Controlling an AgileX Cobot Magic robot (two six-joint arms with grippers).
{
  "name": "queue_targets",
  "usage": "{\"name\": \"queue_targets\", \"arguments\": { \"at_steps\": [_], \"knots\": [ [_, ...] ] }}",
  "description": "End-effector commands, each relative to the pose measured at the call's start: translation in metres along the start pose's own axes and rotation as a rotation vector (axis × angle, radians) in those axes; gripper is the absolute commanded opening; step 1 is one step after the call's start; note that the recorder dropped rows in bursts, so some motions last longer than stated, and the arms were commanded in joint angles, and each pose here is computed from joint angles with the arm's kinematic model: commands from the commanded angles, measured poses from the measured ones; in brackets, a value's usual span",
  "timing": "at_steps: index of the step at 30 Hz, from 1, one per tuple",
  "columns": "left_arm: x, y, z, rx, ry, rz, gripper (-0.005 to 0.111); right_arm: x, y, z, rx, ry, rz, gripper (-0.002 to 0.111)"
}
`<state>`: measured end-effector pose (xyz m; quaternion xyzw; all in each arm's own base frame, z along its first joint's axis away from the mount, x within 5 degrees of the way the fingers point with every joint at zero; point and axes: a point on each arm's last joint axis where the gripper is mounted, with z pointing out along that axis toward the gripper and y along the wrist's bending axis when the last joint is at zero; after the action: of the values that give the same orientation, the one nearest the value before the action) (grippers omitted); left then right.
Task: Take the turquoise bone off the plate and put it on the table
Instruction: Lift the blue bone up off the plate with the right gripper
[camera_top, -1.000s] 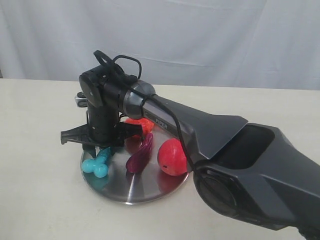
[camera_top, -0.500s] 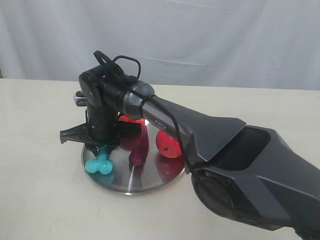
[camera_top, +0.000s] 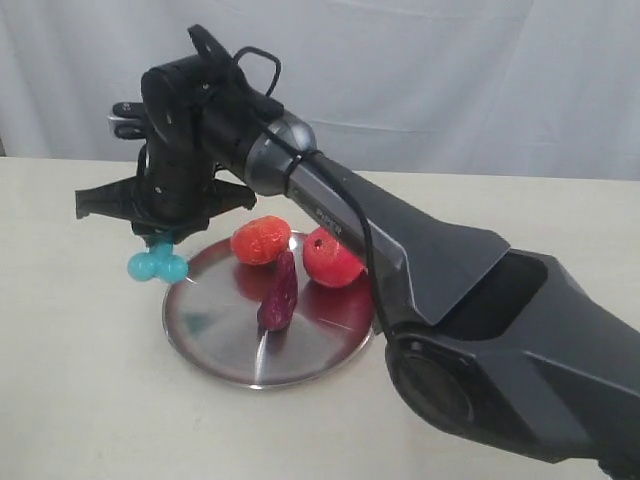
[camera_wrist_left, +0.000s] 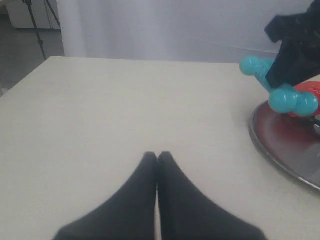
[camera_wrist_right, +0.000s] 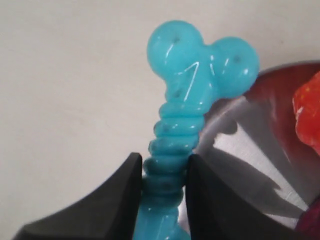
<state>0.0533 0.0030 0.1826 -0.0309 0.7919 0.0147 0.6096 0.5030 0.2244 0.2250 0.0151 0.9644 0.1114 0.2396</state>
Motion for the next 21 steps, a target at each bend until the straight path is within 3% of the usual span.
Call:
{"name": "queue_targets", "arguments": {
  "at_steps": [1, 10, 16, 21],
  "knots": [
    [0.000, 0.000, 0.000, -0.005, -0.004, -0.005, 0.000, -0.015, 0.007, -0.048, -0.034, -0.096, -0.054, -0.001],
    [0.000, 0.000, 0.000, -0.005, -0.004, -0.005, 0.000, -0.031, 0.010, -0.136, -0.046, -0.263, -0.120, -0.001],
    [0.000, 0.000, 0.000, -0.005, -0.004, -0.005, 0.000, -0.031, 0.017, -0.185, -0.069, -0.346, -0.250, -0.001],
    [0.000, 0.000, 0.000, -0.004, -0.004, -0.007, 0.000, -0.033, 0.011, -0.234, -0.018, -0.456, -0.268, -0.001]
  ]
}}
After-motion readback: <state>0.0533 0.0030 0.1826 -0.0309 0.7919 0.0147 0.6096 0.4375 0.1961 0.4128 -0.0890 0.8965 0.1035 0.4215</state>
